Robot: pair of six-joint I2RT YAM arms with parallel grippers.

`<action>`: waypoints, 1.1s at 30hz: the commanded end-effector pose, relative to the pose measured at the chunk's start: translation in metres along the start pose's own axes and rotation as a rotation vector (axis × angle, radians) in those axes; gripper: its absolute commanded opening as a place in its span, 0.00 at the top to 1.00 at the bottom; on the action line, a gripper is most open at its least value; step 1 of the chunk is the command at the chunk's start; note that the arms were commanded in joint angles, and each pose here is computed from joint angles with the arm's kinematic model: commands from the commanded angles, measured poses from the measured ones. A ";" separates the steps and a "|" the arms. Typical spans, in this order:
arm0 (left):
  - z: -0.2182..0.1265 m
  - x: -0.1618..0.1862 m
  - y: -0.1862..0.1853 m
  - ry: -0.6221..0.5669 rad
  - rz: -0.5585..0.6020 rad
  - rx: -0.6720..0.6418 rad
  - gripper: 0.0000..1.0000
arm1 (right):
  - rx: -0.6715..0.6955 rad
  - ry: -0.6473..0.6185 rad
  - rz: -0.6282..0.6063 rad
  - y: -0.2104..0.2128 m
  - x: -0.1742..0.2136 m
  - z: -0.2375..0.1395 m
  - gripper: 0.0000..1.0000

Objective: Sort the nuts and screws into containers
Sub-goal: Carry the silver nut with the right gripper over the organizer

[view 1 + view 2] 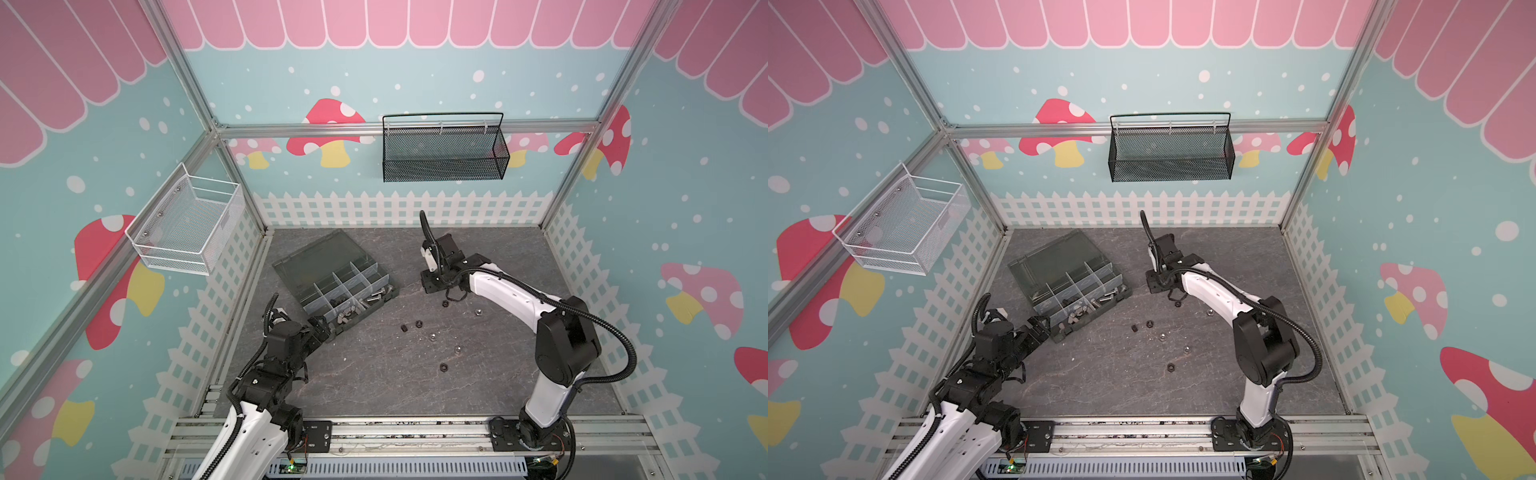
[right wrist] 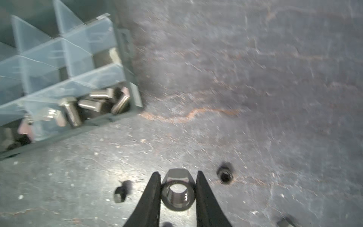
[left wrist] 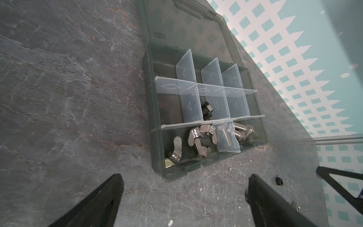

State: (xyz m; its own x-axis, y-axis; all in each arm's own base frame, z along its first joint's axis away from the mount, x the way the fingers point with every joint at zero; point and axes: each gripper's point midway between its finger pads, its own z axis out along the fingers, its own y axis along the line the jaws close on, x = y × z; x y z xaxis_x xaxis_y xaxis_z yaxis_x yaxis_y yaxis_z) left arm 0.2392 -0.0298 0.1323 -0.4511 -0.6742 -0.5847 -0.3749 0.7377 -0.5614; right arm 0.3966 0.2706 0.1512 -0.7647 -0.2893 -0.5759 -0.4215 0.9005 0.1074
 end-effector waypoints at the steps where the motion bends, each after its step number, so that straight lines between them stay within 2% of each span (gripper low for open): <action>1: -0.001 -0.004 -0.001 -0.014 -0.011 0.001 0.00 | -0.051 -0.004 -0.067 0.040 -0.013 0.007 0.88; 8: -0.001 -0.004 -0.001 -0.015 -0.013 0.002 0.00 | -0.123 -0.002 -0.216 0.116 -0.034 0.038 0.89; 12: -0.001 -0.003 -0.001 -0.013 -0.016 0.005 0.00 | -0.132 -0.003 -0.269 0.139 -0.043 0.055 0.89; 25: -0.001 -0.005 -0.002 -0.015 -0.017 0.008 0.00 | -0.145 -0.019 -0.292 0.156 -0.057 0.110 0.87; 30: -0.001 -0.005 -0.003 -0.015 -0.019 0.009 0.00 | -0.147 -0.035 -0.301 0.158 -0.059 0.124 0.83; 33: -0.001 -0.004 -0.003 -0.012 -0.018 0.008 0.00 | -0.144 -0.029 -0.302 0.158 -0.056 0.130 0.75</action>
State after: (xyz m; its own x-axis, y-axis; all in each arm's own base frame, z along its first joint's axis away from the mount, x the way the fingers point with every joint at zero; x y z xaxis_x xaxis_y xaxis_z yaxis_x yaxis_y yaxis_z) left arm 0.2392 -0.0298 0.1323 -0.4510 -0.6745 -0.5845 -0.3751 0.7375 -0.5616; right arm 0.4313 0.4658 0.0933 -0.6058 -0.5177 -0.6041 -0.6797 0.7315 0.0546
